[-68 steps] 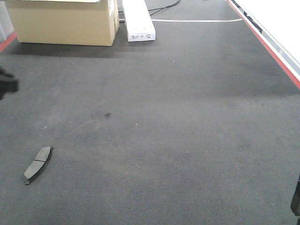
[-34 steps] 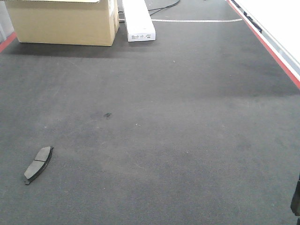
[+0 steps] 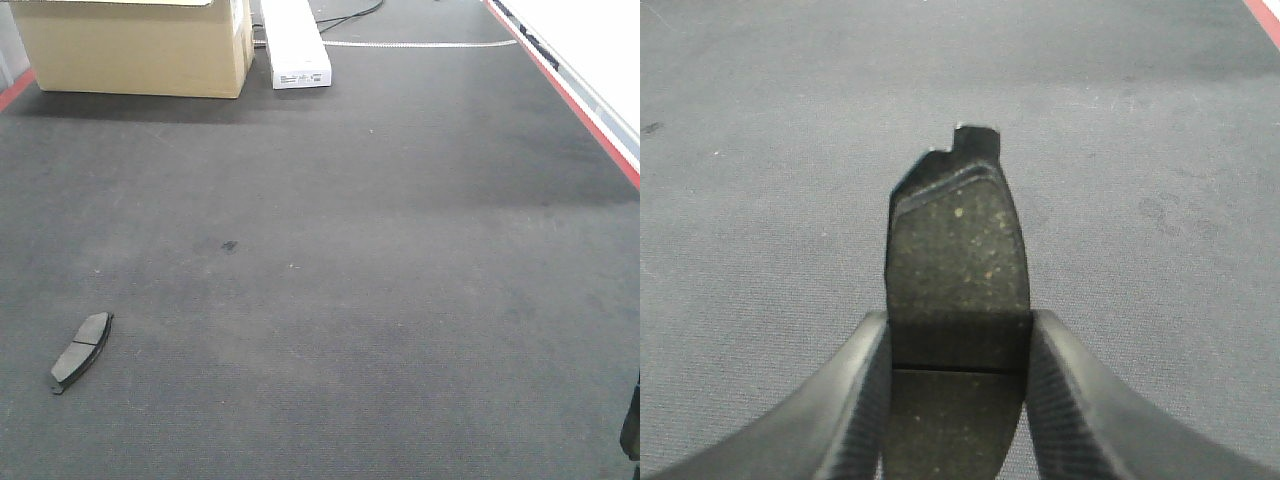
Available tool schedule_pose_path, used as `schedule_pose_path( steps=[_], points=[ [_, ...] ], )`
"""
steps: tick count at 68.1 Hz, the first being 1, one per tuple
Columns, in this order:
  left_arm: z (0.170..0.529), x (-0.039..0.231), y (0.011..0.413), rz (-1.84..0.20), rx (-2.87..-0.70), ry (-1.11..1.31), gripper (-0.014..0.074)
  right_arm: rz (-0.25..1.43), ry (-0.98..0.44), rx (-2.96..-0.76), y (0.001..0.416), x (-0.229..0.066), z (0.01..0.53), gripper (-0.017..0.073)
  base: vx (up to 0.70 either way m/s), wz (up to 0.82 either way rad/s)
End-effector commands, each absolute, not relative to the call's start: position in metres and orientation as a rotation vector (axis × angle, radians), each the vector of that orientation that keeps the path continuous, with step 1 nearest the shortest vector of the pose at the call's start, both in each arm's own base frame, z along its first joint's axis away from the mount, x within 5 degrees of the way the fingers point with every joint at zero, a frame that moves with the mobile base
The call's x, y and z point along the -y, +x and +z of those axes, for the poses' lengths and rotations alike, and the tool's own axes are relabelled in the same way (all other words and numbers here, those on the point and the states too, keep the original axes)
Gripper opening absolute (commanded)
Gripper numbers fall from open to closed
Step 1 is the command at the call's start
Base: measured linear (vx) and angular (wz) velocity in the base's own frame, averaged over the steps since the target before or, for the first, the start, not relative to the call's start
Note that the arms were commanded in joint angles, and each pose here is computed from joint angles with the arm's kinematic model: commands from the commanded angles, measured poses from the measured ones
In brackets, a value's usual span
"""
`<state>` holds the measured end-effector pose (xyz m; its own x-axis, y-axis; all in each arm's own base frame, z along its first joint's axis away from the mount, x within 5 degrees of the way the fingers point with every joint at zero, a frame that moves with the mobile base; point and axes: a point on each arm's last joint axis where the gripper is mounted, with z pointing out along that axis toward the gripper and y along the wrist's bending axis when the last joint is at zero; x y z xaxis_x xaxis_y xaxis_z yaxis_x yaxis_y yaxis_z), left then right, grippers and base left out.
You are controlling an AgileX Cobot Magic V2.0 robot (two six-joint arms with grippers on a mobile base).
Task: Move and align brake pads A on conveyor
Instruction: 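Raise the open left gripper away from the placed pad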
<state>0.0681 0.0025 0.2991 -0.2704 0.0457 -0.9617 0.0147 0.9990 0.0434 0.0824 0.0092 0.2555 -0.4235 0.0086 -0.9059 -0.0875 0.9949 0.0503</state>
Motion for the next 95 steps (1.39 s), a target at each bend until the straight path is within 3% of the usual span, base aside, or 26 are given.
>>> schedule_pose_path(
  steps=[1,95],
  points=[
    [0.3119,-0.0015,0.0693,0.022,-1.768,0.052,0.0481,0.109,-0.062,-1.882,0.0863,-0.0097,0.2738,-0.0010,0.00,0.00],
    [0.3119,-0.0014,0.0692,0.021,-1.768,0.052,0.0481,0.101,-0.049,-1.894,0.0894,-0.0090,0.2728,-0.0010,0.00,0.00]
  ],
)
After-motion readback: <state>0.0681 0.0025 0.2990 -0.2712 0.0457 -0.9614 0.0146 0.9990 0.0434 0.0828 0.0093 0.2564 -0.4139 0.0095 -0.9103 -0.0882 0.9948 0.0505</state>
